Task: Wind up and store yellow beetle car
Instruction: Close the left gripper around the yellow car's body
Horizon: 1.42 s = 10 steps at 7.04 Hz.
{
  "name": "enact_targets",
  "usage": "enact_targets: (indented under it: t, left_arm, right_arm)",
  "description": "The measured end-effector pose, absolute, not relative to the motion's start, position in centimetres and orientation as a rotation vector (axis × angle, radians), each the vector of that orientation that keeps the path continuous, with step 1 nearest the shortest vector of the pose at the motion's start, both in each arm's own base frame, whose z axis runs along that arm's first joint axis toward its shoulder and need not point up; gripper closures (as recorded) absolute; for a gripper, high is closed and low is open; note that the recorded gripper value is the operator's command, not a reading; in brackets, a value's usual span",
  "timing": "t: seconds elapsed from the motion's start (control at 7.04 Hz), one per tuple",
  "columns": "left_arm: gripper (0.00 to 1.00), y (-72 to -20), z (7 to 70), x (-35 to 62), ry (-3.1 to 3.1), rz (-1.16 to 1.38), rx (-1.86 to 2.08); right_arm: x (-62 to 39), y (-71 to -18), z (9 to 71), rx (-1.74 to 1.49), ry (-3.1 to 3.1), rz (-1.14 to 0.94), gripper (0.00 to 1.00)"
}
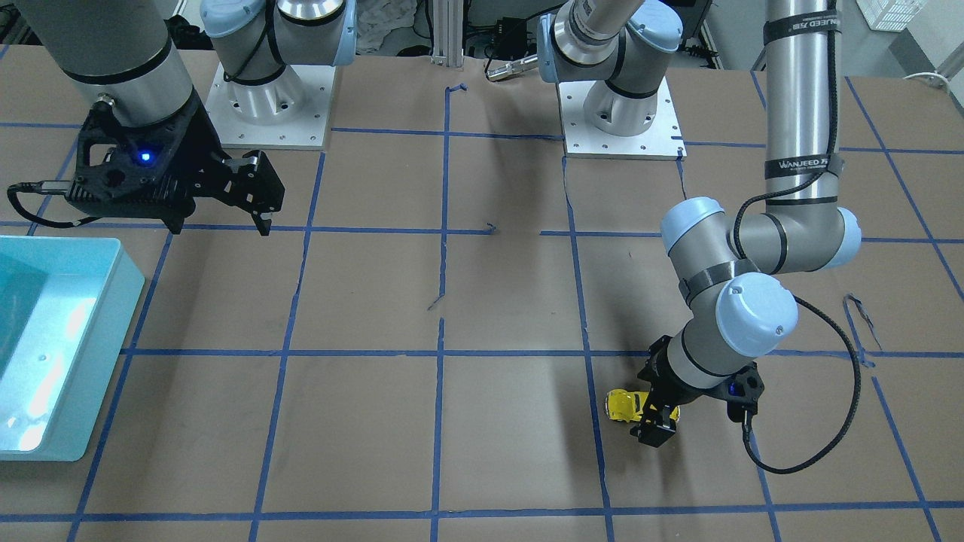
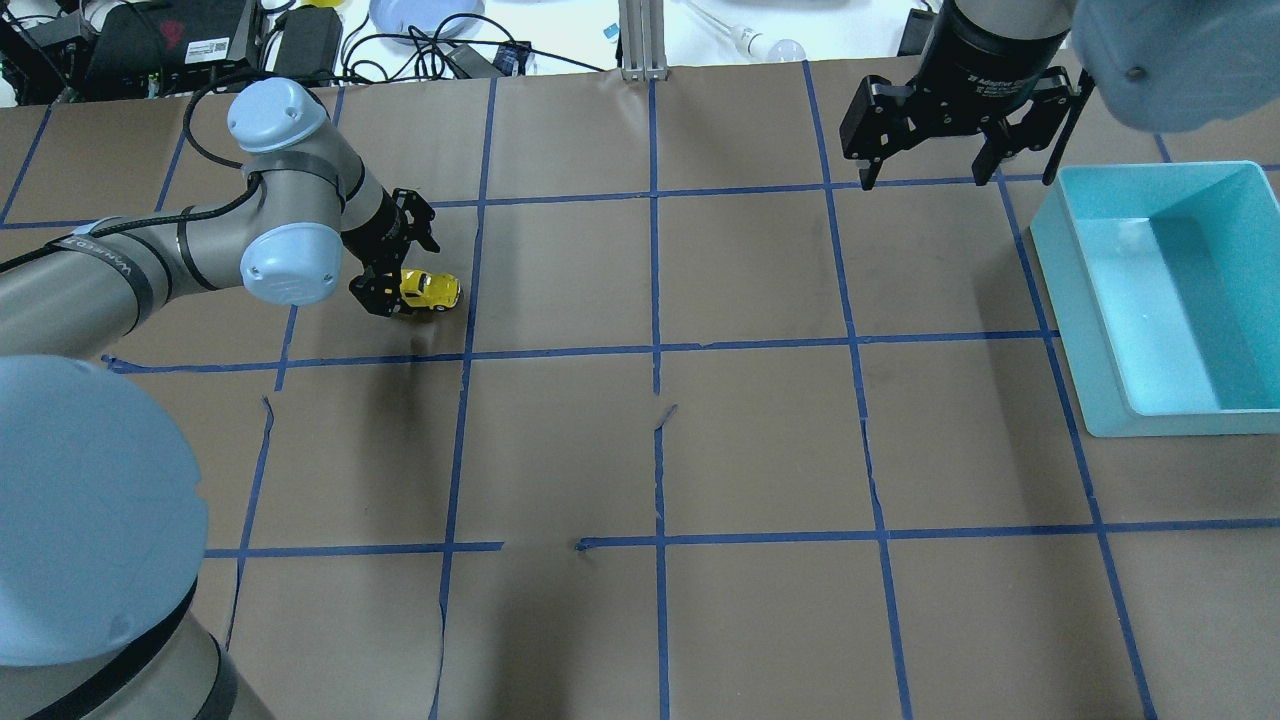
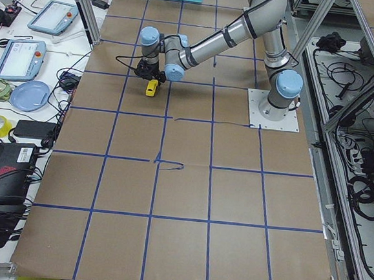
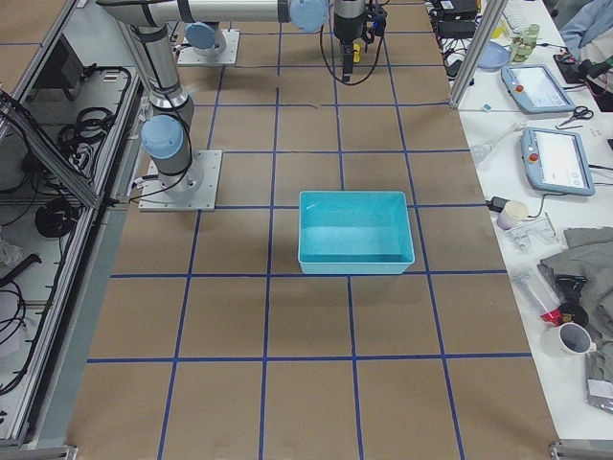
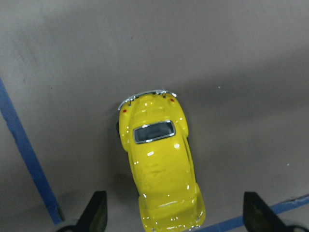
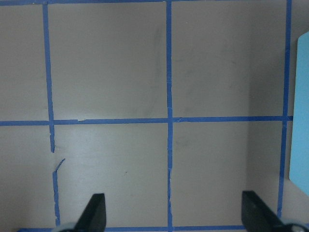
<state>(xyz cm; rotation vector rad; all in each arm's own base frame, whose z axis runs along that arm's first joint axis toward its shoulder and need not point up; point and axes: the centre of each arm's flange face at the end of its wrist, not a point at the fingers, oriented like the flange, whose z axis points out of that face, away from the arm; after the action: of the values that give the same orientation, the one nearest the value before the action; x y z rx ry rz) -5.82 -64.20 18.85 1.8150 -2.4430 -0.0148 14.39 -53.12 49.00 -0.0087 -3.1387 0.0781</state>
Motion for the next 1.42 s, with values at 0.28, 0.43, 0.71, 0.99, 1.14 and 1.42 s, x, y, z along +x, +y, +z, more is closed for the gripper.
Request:
enact_targets:
  t: [0.28, 0.43, 0.71, 0.99, 1.14, 1.42]
  left_arm:
    - [0.00, -64.4, 18.5, -5.1, -2.425, -0.018, 1.839]
    - [0.03, -64.4, 18.5, -4.6, -2.399, -0.013, 1.868]
    - [0.04, -64.6, 18.5, -4.2, -2.368, 0.003, 1.897]
    - [0.45, -64.4, 18.1, -4.2, -2.365, -0.004, 1.902]
    - [0.60, -64.4, 18.0, -4.2, -2.366, -0.006, 1.901]
    - [1.00, -64.5, 18.1, -4.2, -2.371, -0.005, 1.892]
  right_arm:
    - [14.4, -53.1, 49.0, -0.009, -3.139, 0.078, 0.00]
    - [14.4, -53.1, 49.0, -0.009, -3.139, 0.078, 0.00]
    - [14.4, -53.1, 49.0, -0.010, -3.139, 0.078, 0.00]
    - [14.4, -53.1, 49.0, -0.010, -3.139, 0.079, 0.00]
    - [14.4, -53.1, 49.0, -0.010, -3.139, 0.079, 0.00]
    - [14.4, -53.1, 49.0, -0.010, -3.139, 0.078, 0.00]
